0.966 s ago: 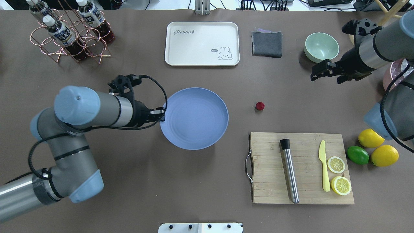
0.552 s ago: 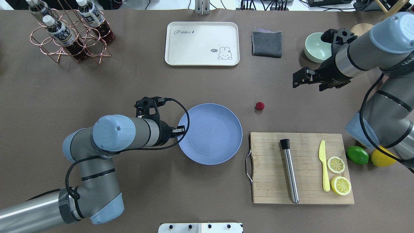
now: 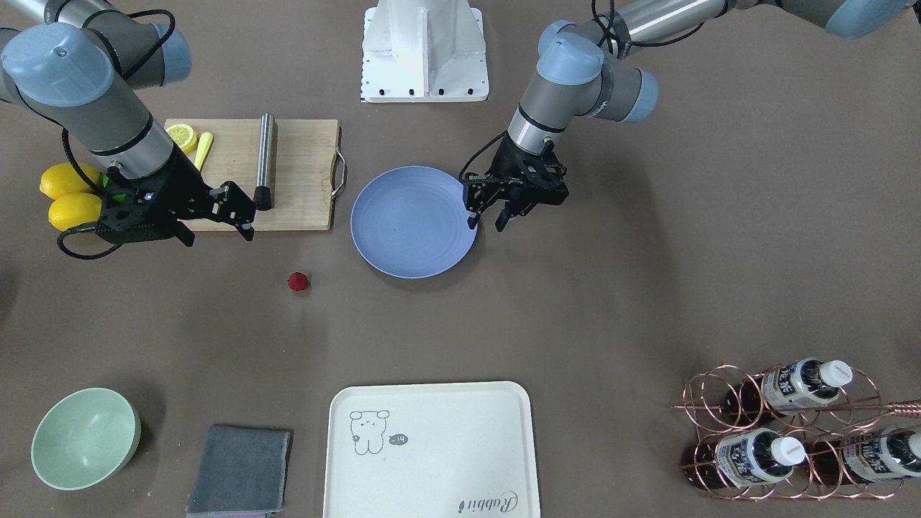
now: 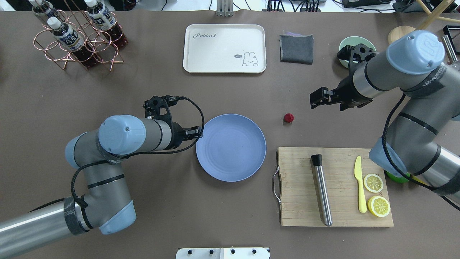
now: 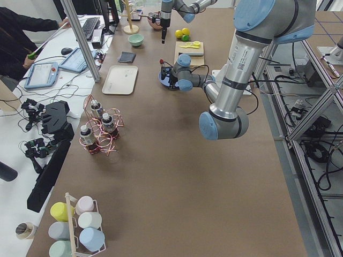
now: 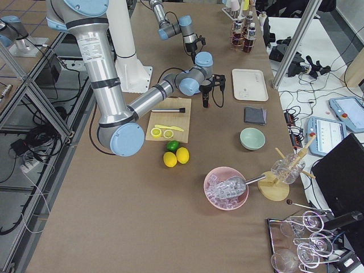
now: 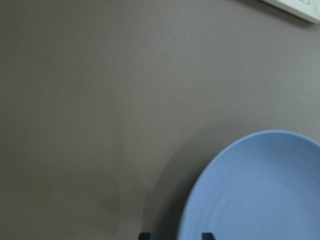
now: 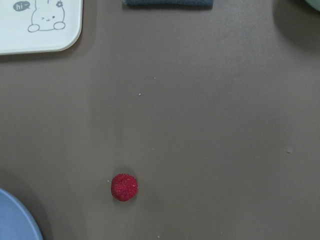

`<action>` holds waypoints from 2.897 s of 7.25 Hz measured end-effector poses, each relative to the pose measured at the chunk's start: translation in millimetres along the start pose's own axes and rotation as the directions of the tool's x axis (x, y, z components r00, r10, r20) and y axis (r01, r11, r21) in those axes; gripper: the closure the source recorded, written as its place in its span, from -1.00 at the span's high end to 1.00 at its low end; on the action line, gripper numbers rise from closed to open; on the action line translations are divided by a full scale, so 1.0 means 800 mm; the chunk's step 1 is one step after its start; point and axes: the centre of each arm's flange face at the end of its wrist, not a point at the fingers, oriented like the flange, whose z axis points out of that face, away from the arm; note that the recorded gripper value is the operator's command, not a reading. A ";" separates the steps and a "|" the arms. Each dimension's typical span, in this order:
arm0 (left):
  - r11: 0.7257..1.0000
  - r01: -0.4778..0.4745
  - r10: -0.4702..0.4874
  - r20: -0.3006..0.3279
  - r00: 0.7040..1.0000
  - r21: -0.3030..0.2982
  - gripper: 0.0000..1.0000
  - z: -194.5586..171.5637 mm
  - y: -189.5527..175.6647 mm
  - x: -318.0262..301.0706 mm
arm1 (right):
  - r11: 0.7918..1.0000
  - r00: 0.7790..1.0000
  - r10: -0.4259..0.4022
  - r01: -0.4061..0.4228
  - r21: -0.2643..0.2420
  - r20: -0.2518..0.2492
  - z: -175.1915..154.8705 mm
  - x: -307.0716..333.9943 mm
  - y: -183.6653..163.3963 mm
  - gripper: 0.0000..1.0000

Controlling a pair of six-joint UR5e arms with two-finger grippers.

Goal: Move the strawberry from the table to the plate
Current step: 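Lower the right gripper over the strawberry while the left arm withdraws, then close the right gripper on the strawberry and lift it, then carry the strawberry with the right gripper onto the blue plate and release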

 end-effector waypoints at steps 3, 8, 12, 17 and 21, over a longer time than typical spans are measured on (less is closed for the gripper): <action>0.999 -0.034 0.034 -0.031 0.999 -0.008 0.96 -0.059 -0.088 -0.023 | 1.000 1.000 -0.008 0.008 0.002 -0.029 0.048 -0.048 0.016 1.00; 0.937 -0.341 0.335 0.076 0.939 0.076 0.96 -0.118 -0.171 -0.127 | 1.000 0.995 -0.012 0.014 0.014 -0.099 0.137 -0.071 -0.009 0.98; 0.936 -0.337 0.327 0.109 0.939 0.099 0.96 -0.136 -0.201 -0.150 | 0.999 0.994 -0.036 0.037 0.010 -0.103 0.155 -0.086 0.001 -1.00; 0.940 -0.328 0.315 0.124 0.941 0.099 0.96 -0.139 -0.205 -0.166 | 1.000 0.998 0.000 0.002 0.022 -0.065 0.078 -0.148 -0.051 -1.00; 0.936 -0.350 0.343 0.140 0.929 0.036 0.96 -0.165 -0.229 -0.230 | 1.000 0.999 -0.018 0.019 0.020 -0.044 0.082 -0.280 0.054 -1.00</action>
